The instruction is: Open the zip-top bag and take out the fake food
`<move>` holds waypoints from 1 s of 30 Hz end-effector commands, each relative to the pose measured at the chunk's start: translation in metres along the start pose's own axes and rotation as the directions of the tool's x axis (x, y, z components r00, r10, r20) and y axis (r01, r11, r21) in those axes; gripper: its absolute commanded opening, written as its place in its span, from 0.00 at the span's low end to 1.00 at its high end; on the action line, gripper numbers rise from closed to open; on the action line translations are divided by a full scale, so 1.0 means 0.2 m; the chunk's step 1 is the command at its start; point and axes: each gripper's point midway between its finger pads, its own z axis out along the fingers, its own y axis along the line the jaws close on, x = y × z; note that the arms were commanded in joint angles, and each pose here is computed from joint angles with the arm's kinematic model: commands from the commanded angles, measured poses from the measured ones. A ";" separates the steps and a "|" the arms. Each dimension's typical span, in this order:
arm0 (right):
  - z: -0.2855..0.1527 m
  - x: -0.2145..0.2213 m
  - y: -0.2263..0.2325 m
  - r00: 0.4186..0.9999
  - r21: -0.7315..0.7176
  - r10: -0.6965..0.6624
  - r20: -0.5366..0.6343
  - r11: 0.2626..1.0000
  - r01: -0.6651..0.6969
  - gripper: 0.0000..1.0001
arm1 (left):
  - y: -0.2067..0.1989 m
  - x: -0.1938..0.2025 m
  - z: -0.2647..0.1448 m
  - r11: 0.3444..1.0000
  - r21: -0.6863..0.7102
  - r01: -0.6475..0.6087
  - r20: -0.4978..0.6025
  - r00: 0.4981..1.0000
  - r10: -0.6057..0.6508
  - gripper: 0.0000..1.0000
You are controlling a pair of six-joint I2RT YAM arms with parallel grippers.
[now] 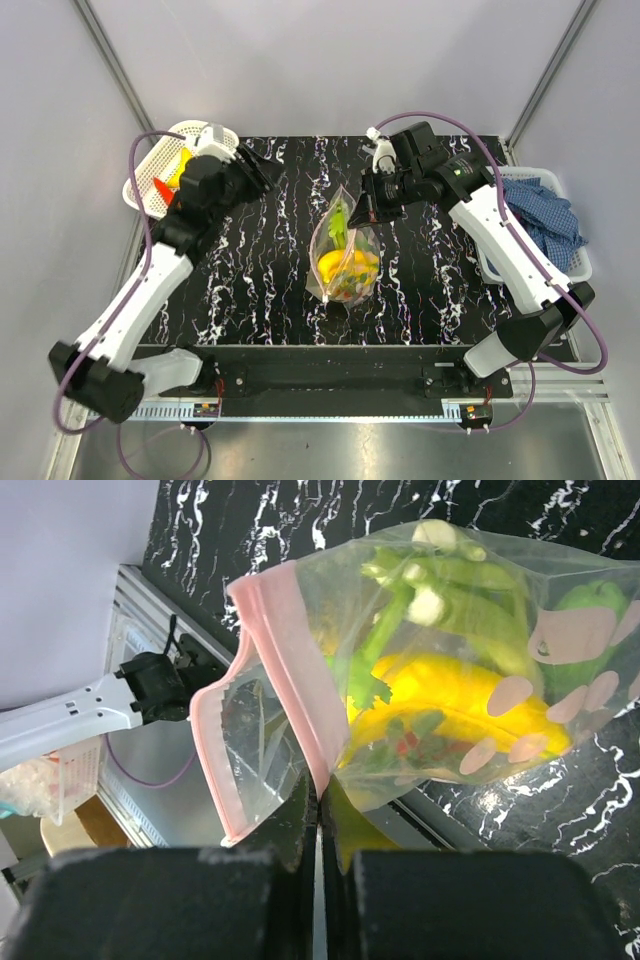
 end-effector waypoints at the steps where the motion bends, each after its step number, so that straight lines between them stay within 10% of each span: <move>1: -0.05 -0.06 0.11 0.998 -0.088 -0.045 0.051 0.995 0.049 0.00 | -0.39 0.10 -0.26 0.917 0.279 -0.286 0.027 0.957 0.290 0.52; 7: -0.06 -0.07 0.14 0.997 -0.114 -0.038 0.068 0.992 0.045 0.00 | -0.67 0.38 -0.45 0.775 0.450 -0.444 -0.057 0.851 0.522 0.47; 22: -0.10 -0.05 0.14 0.995 -0.101 -0.012 0.098 0.995 0.022 0.00 | -0.56 0.78 -0.48 0.732 0.308 -0.608 -0.231 0.698 0.678 0.29; 30: -0.12 -0.04 0.14 0.994 -0.097 -0.003 0.105 0.995 0.013 0.00 | -0.52 0.70 -0.51 0.760 0.226 -0.610 -0.223 0.727 0.649 0.25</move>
